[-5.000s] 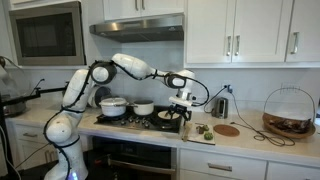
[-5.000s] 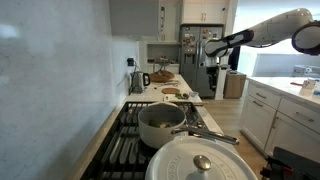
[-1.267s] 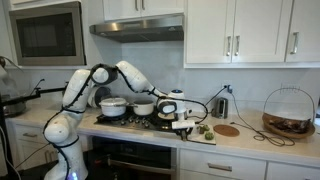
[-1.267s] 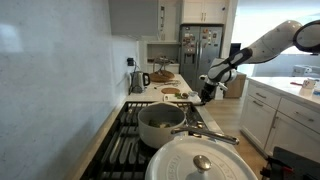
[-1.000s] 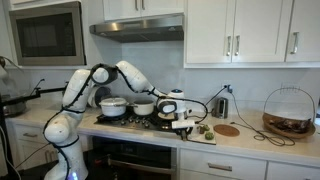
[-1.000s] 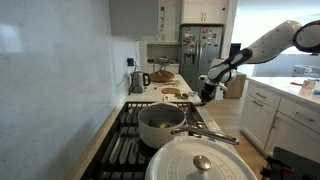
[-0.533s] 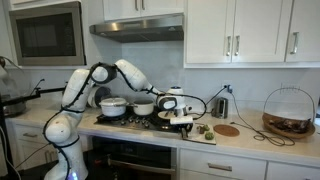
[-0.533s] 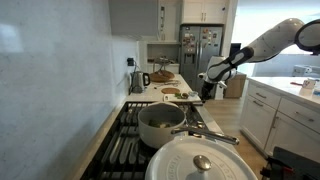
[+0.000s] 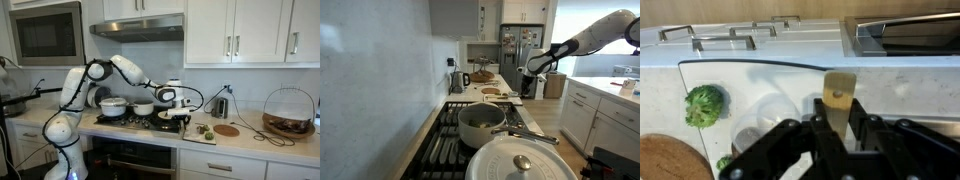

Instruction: Remove the wooden spatula from the chopping board, place the spatula in the open grey pot on the right side of the stove, stir the contents of the pot with the spatula, remove the spatula from the pot and put it on the chopping board

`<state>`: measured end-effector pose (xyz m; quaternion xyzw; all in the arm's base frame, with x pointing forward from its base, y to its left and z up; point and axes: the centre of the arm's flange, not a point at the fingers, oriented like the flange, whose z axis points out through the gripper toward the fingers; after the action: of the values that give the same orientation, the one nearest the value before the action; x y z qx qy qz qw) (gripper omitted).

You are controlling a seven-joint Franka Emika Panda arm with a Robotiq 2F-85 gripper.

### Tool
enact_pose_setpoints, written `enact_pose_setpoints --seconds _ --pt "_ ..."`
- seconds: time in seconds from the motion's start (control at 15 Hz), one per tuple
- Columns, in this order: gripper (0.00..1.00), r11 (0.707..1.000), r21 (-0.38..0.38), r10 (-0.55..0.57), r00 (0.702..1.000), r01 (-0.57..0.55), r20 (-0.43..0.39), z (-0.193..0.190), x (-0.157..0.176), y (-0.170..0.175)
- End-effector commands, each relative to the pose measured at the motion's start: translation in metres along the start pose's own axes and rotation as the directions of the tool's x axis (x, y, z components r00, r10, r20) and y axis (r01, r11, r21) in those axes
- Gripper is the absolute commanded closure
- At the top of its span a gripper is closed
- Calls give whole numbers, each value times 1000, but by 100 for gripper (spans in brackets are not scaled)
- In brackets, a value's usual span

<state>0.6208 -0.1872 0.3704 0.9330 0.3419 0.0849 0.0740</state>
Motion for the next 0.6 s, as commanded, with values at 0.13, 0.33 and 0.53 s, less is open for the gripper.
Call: enact_pose_setpoints --seconds 0.13,0.33,0.53 --pt "93 997 -16 81 997 -82 -8 -65 16 8" --pt "93 994 -24 110 994 -110 -13 -113 17 10" --pt "93 993 -21 112 994 -112 -16 -152 15 0"
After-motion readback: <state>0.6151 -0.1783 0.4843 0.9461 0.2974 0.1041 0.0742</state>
